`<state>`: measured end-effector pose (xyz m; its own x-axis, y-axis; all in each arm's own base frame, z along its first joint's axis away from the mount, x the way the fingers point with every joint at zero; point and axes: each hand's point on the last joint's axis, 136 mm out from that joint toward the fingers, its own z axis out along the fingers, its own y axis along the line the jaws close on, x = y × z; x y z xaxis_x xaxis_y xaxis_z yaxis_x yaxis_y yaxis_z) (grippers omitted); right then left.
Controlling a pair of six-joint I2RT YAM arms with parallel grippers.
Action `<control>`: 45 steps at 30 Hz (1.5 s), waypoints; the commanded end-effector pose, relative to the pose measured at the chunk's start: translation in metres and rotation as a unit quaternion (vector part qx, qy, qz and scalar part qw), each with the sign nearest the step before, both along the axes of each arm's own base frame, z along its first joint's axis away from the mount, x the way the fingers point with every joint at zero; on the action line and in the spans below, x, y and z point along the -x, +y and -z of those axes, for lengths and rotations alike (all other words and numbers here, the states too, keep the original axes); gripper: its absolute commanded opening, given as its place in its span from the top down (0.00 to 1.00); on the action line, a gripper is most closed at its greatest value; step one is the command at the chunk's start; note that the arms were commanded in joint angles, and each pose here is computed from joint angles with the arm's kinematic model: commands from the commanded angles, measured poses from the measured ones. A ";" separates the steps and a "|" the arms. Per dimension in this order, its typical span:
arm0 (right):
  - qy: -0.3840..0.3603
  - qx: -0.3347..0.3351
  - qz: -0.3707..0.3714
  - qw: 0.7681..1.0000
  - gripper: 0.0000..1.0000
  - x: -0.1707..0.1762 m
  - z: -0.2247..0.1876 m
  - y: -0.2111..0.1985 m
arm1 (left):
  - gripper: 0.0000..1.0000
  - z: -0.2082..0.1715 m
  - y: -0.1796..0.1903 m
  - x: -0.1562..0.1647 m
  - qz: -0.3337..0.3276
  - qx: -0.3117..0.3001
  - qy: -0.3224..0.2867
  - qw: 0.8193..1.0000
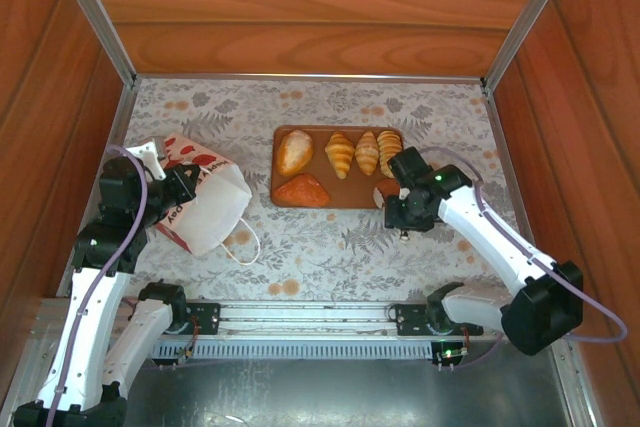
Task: Take the fake bread out of the paper bag
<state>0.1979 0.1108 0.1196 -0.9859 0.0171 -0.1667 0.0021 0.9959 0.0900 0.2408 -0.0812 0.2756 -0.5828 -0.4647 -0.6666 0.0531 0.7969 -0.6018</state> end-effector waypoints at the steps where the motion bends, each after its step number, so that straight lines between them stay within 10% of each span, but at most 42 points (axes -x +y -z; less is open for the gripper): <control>1: 0.001 0.006 -0.006 1.000 0.47 -0.007 0.005 -0.002 | 1.00 -0.009 -0.004 -0.001 0.011 0.000 -0.014 1.000; 45: -0.013 -0.006 -0.002 1.000 0.42 0.007 -0.028 -0.011 | 1.00 -0.004 -0.005 -0.001 0.013 0.002 -0.009 1.000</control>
<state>0.1924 0.1049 0.1328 -0.9879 0.0040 -0.1551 -0.0122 0.9946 0.1032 0.2431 -0.0832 0.2733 -0.5943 -0.4615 -0.6587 0.0533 0.7946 -0.6048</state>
